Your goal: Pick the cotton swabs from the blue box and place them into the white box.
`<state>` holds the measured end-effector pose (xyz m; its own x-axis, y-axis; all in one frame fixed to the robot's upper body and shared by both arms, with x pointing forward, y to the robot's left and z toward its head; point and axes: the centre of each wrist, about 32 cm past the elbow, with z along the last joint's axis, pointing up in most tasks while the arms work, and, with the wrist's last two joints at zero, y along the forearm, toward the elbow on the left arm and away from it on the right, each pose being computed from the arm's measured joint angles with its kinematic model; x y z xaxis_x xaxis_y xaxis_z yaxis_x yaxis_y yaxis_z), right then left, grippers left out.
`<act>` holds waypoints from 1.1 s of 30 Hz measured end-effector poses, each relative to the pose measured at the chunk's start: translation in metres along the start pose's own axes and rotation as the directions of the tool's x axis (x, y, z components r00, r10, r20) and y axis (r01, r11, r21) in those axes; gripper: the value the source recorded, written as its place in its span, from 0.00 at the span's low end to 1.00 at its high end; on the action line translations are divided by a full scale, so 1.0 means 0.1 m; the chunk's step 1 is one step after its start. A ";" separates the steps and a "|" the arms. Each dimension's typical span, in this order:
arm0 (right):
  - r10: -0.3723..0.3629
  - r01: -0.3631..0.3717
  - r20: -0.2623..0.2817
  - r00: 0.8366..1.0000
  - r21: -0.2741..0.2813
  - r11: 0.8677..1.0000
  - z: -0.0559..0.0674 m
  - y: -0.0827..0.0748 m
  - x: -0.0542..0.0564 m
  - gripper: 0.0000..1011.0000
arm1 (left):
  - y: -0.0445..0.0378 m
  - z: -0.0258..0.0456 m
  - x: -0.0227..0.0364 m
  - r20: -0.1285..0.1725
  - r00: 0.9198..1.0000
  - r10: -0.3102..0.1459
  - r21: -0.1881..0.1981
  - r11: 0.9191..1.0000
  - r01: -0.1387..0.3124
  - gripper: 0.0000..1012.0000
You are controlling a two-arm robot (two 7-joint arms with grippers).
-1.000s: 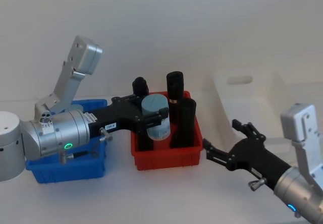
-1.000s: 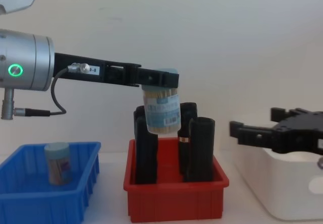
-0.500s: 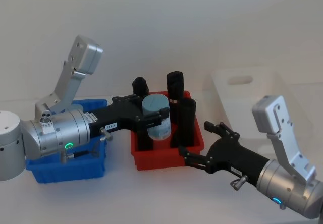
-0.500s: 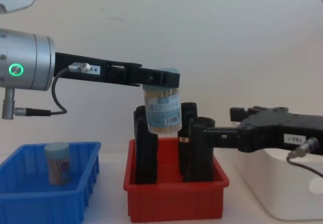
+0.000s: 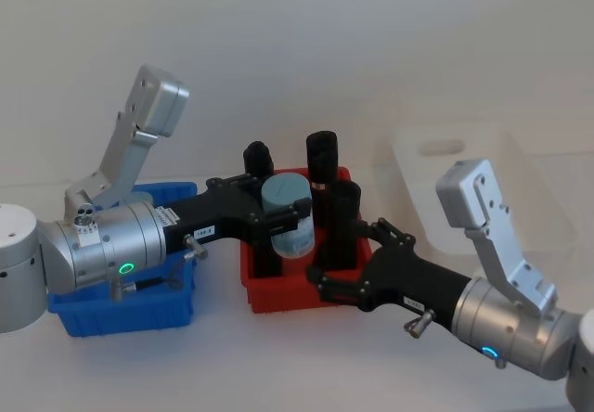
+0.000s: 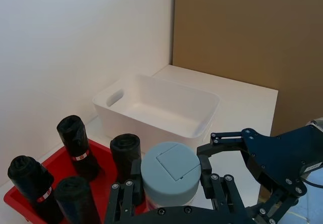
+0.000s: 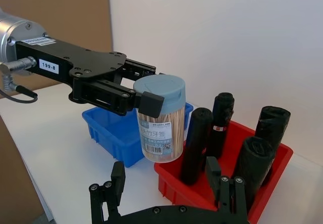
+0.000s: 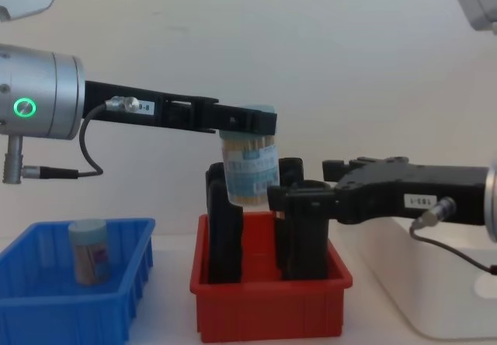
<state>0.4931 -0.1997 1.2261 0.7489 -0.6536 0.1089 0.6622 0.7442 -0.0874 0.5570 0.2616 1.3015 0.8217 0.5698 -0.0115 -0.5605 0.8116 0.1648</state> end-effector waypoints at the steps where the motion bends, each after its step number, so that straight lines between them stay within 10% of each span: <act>1: 0.002 -0.002 0.001 1.000 0.002 1.000 0.01 0.02 0.01 0.99 | 0.000 0.000 0.000 0.000 1.000 0.000 0.000 1.000 0.000 0.66; 33: 0.066 -0.066 0.008 0.998 0.022 0.998 0.04 0.48 0.15 0.92 | 0.000 0.000 0.000 0.000 1.000 0.000 0.000 1.000 0.000 0.66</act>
<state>0.5360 -0.1729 1.2279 0.7908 -0.6020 0.1106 0.6106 0.7887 -0.0723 0.5570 0.2616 1.3015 0.8216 0.5700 -0.0114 -0.5606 0.8115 0.1648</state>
